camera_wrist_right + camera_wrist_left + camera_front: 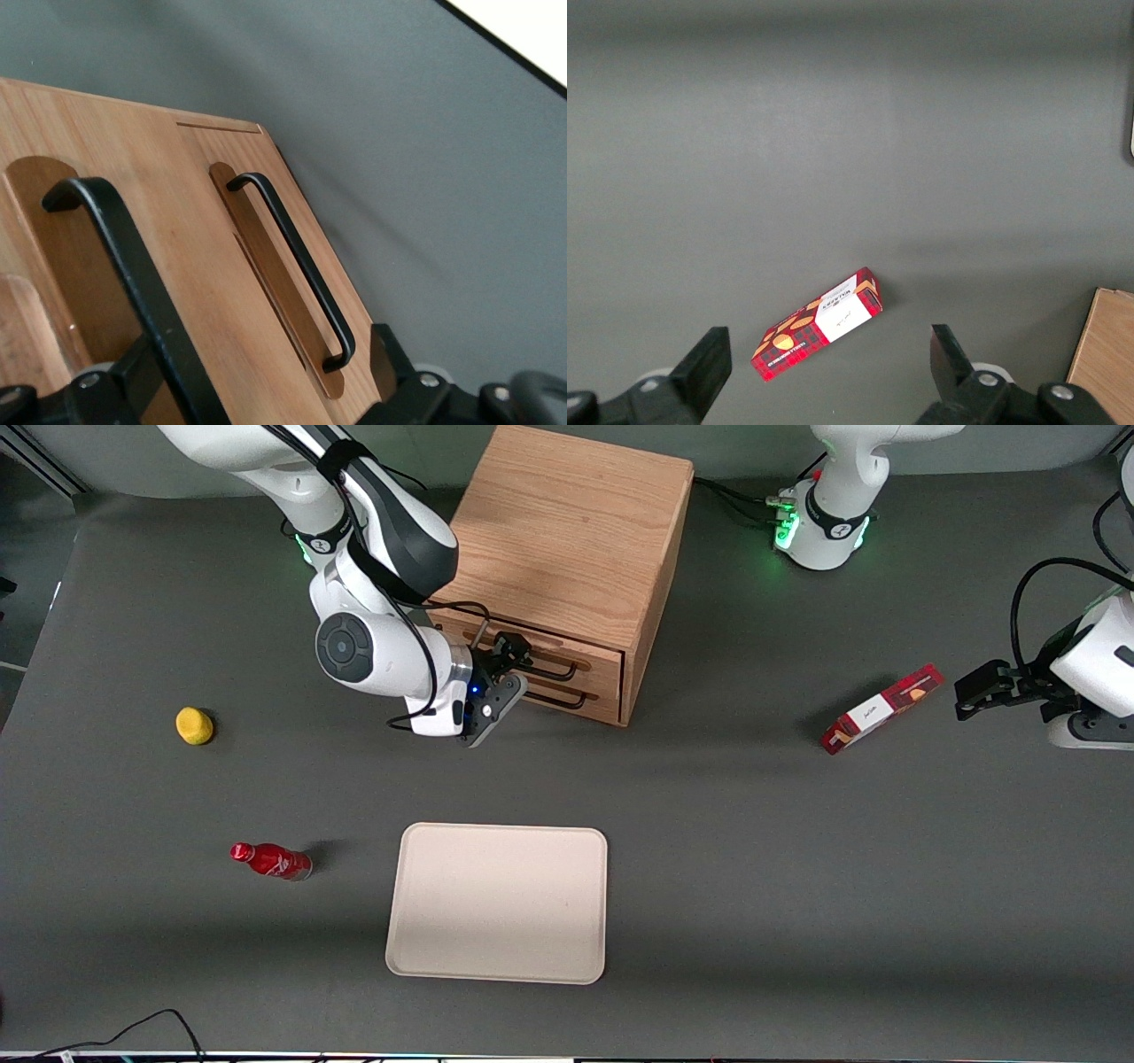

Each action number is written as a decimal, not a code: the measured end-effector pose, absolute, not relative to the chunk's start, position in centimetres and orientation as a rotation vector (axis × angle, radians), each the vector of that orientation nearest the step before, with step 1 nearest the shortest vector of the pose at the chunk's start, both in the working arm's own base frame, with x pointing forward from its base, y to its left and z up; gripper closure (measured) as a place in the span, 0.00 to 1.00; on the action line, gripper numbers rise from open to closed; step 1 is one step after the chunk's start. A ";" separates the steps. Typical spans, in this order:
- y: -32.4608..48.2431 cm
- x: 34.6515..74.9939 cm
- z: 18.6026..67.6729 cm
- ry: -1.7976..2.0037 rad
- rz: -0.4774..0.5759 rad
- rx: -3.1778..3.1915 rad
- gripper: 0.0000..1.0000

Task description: Close top drawer

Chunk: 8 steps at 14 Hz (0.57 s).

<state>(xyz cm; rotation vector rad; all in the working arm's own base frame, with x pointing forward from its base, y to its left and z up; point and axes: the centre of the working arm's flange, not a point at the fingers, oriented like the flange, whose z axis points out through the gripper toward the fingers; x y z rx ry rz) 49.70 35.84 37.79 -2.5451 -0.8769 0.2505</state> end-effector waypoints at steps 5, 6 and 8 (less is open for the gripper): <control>35.6 49.4 38.0 -0.869 0.240 -2.549 0.00; 35.7 49.4 38.1 -0.869 0.239 -2.549 0.00; 35.7 49.3 38.0 -0.853 0.244 -2.555 0.00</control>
